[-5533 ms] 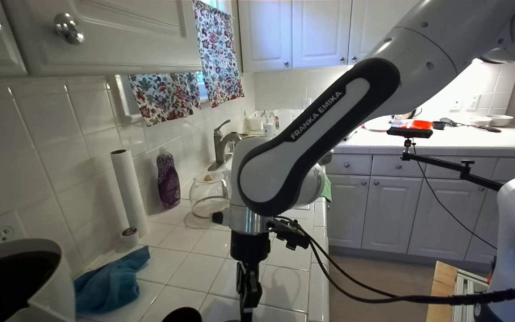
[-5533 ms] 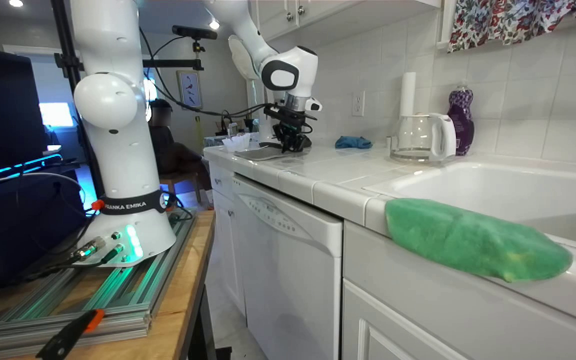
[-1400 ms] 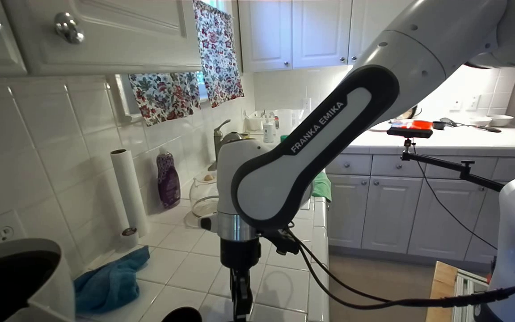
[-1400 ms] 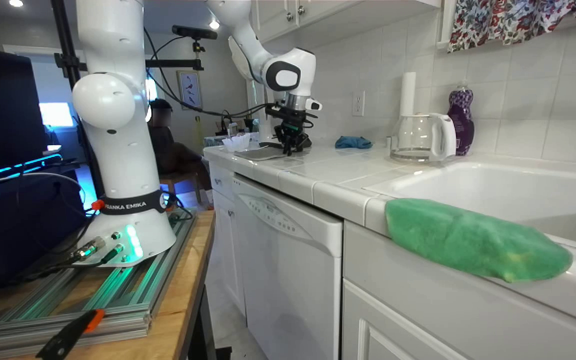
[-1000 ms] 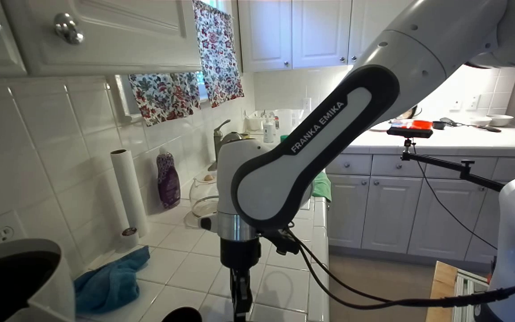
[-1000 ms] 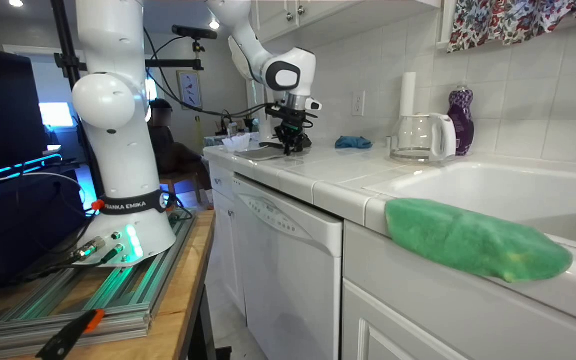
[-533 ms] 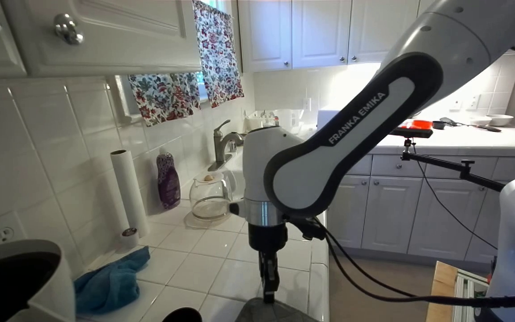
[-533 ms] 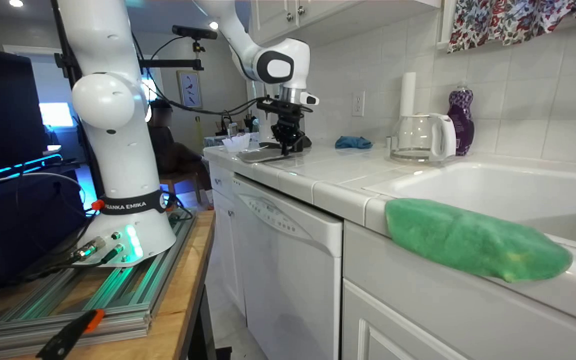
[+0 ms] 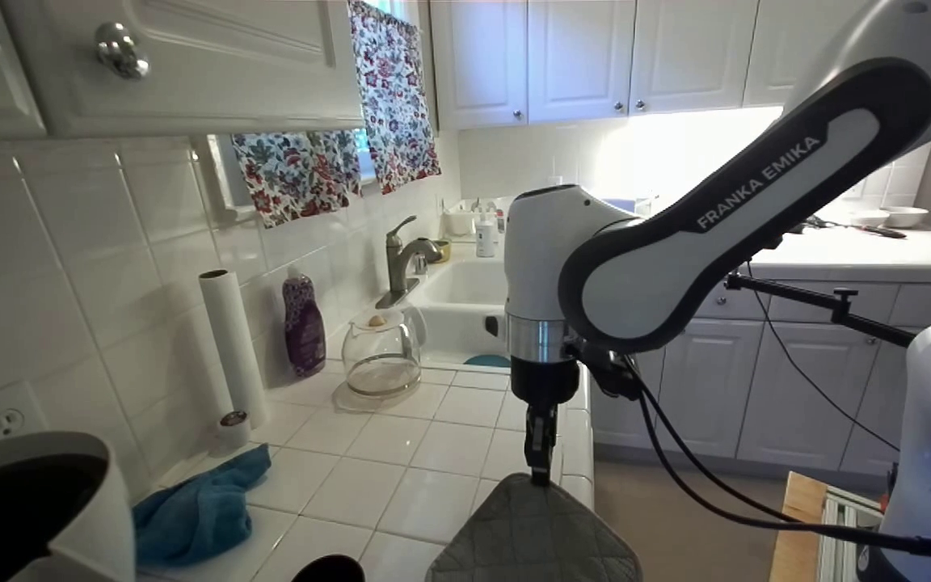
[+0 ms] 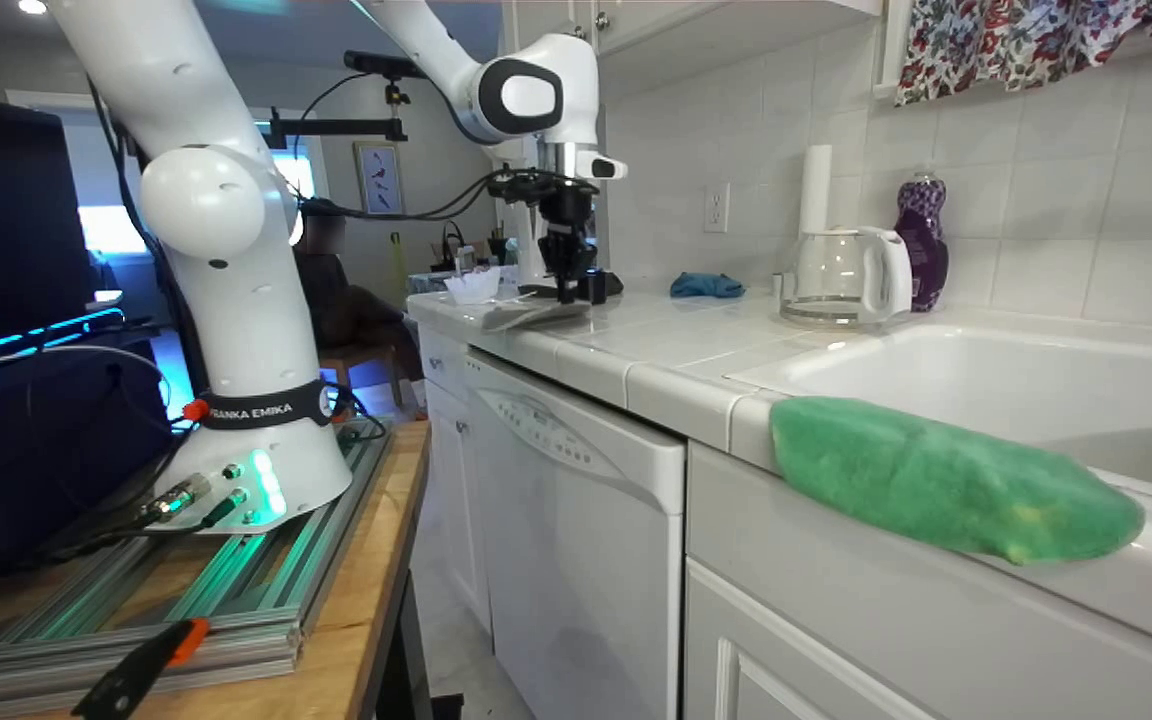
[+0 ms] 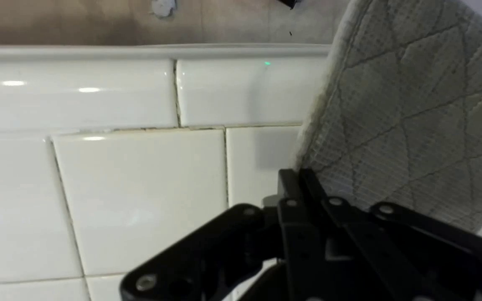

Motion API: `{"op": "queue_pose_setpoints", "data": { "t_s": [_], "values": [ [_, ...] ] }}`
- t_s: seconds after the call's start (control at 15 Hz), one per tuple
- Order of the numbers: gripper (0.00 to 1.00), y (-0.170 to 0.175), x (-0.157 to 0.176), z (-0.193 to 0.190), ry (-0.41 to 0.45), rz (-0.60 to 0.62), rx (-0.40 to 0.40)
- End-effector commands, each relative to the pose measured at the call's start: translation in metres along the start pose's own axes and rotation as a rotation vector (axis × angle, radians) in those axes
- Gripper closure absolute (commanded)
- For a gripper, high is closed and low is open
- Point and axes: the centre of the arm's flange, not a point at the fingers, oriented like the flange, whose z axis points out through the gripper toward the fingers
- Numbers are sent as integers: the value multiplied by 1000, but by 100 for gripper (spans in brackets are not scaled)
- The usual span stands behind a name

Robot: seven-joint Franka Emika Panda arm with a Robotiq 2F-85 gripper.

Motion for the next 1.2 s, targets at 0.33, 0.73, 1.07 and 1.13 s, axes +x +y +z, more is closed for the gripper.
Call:
{"op": "queue_pose_setpoints", "data": {
  "t_s": [0.33,0.73,1.07,1.13],
  "values": [
    [94,5,-7,-1,5,43,-2],
    [99,62,-10,-13,-1,80,-35],
    [99,153,-19,-37,-39,76,-104],
    [99,167,-19,-42,-51,73,-138]
  ]
}}
